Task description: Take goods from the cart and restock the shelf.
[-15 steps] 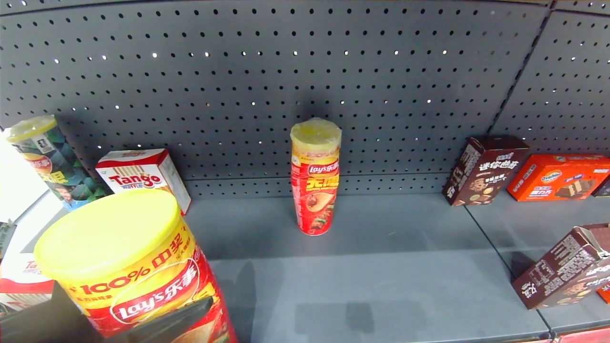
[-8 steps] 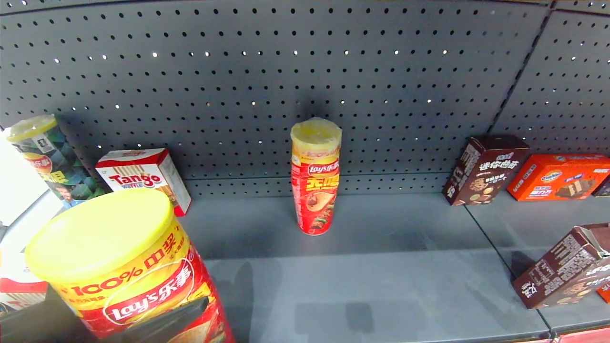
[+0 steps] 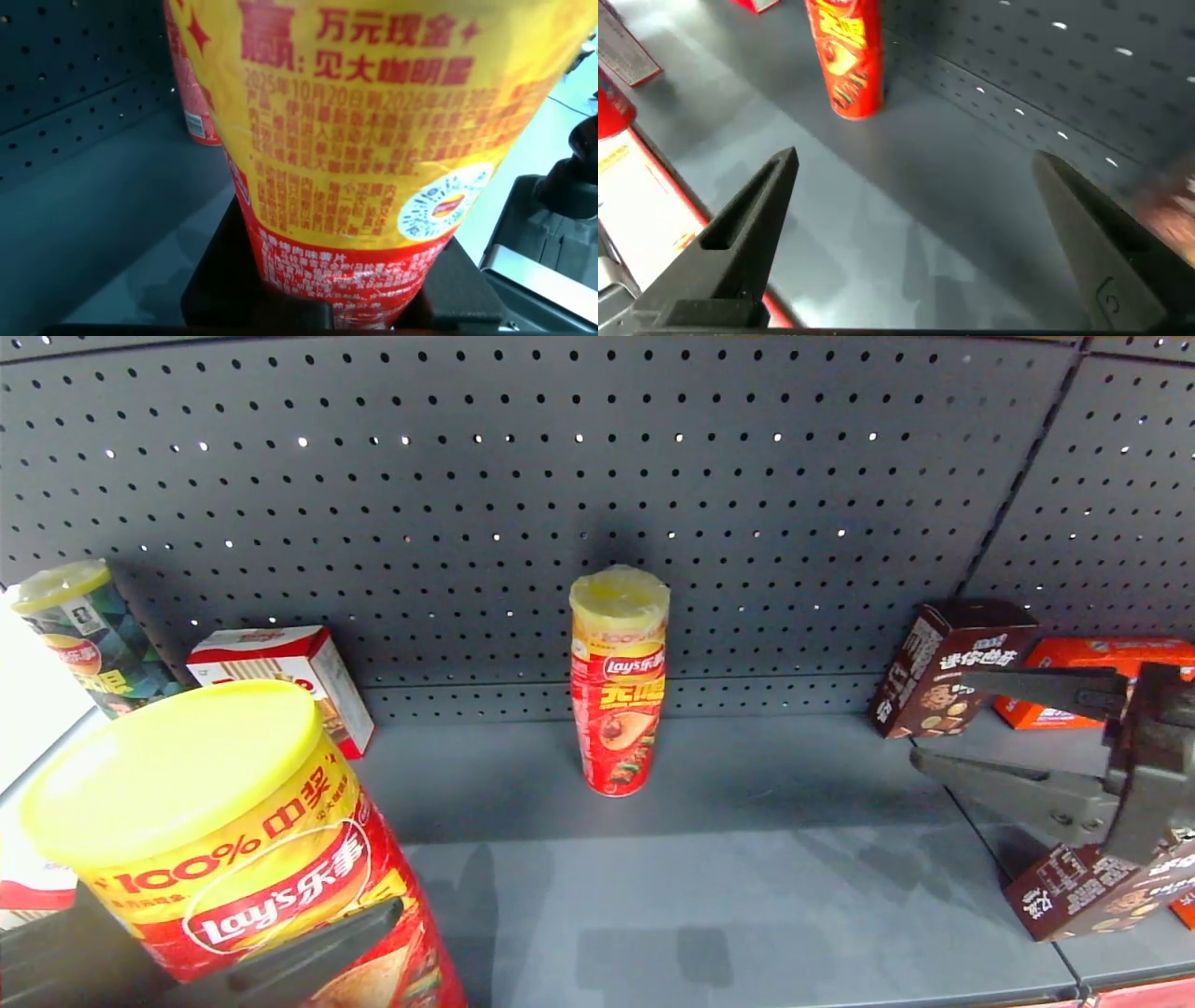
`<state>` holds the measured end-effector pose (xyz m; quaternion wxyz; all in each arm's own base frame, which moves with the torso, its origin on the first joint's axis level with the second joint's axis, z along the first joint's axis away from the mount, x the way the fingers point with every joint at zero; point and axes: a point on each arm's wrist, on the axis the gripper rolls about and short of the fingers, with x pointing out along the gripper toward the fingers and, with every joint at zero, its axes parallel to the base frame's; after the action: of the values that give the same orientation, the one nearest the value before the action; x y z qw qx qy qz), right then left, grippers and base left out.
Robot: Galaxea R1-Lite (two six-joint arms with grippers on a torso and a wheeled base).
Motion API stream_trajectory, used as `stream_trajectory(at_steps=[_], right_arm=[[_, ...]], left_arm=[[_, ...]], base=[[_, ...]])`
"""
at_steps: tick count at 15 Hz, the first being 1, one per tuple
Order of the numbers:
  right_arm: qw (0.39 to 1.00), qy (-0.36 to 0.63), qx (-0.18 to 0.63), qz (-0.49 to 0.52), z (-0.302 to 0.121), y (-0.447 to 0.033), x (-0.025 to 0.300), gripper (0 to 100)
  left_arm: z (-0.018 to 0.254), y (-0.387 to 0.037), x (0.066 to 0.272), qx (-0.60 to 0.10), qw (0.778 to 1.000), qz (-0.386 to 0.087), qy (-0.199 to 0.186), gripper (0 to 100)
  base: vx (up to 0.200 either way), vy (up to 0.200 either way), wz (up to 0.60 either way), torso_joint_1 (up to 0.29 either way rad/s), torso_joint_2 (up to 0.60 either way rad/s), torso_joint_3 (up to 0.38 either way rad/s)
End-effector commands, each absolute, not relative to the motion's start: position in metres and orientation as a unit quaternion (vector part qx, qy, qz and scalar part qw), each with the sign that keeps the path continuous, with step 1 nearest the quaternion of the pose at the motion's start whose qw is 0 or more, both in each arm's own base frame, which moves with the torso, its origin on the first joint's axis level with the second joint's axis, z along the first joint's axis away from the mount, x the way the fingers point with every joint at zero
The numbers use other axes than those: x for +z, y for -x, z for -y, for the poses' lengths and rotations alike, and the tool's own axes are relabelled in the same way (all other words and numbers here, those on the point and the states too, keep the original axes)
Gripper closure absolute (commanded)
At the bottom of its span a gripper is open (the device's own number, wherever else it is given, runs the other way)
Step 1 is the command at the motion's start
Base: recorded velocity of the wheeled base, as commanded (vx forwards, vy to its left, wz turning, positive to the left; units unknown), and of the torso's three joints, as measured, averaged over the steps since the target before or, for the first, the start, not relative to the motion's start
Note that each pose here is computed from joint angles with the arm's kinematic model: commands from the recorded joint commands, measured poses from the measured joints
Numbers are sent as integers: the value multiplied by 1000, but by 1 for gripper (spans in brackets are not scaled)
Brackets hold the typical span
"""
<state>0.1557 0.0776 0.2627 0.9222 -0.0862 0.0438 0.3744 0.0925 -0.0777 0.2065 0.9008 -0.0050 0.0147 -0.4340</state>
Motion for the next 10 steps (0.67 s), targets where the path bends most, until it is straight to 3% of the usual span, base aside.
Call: stream_trajectory(at_steps=[1,10], right_arm=[[910,89,400,-62,-102,-193,262,0],[878,115,462,-38,-157,-272,255,0]], left_arm=[[77,-93,205,-430,903,-17,5,100],[77,-93,207,-430,903,-15,10,100]], base=[[0,0,0,0,0,0],[0,0,0,0,0,0]])
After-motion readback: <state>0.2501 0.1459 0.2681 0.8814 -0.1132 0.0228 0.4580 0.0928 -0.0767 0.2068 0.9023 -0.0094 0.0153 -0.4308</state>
